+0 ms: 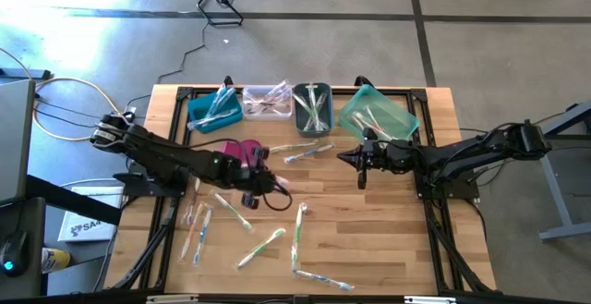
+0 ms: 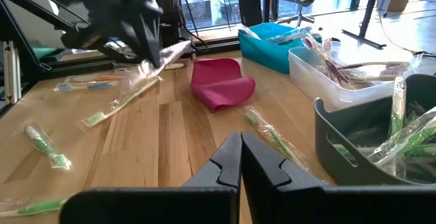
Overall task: Pick & Place Toothbrushes
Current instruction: Put the violet toothbrush into the white bin
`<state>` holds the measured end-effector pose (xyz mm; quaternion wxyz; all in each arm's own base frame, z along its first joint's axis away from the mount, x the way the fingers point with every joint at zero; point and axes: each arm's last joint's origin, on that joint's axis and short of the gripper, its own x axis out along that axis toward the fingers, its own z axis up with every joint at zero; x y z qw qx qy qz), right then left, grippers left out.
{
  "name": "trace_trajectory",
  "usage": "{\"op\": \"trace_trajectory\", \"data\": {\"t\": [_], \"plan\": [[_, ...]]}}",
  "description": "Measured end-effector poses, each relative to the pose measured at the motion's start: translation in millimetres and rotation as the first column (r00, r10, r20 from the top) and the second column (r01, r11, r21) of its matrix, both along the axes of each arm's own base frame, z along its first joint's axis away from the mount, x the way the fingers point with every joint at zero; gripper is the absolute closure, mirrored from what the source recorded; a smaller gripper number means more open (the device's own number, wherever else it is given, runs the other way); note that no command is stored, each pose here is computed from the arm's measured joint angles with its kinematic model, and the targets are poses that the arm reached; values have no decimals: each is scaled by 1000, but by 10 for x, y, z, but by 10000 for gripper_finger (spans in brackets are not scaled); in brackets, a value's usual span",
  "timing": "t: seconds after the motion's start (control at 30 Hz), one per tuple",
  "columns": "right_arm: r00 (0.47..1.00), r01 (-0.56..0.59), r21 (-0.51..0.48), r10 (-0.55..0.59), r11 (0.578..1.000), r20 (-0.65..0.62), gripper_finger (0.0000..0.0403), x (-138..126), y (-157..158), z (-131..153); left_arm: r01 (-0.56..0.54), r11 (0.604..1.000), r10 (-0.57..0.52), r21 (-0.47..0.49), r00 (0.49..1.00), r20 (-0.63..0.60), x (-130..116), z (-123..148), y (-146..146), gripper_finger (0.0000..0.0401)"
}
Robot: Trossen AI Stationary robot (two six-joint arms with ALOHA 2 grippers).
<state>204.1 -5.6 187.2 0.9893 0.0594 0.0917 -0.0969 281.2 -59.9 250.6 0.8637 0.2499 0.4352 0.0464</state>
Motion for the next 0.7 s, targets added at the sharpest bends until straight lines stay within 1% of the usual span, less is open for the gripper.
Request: {"op": "trace_trajectory", "data": {"t": [0.1, 0.3, 0.43, 0.53, 0.6, 0.7], "plan": [[1000, 0, 0, 0, 1000, 0, 401, 0, 0, 0, -32, 999, 30, 31, 998, 54, 40, 99, 4, 400], [1000, 0, 0, 0, 1000, 0, 401, 0, 0, 0, -64, 997, 58, 45, 990, 127, 89, 214, 3, 400], [1000, 0, 0, 0, 1000, 0, 401, 0, 0, 0, -58, 997, 48, 52, 982, 185, 136, 260, 3, 400], [1000, 0, 0, 0, 1000, 0, 401, 0, 0, 0, -73, 997, 64, 30, 967, 245, 197, 308, 79, 400], [1000, -1, 1, 1, 1000, 0, 401, 0, 0, 0, -92, 996, 87, 6, 962, 261, 230, 321, 193, 400], [1000, -6, 2, 6, 1000, 0, 401, 0, 2, 0, -153, 986, 166, -67, 950, 265, 258, 317, 428, 400]]}}
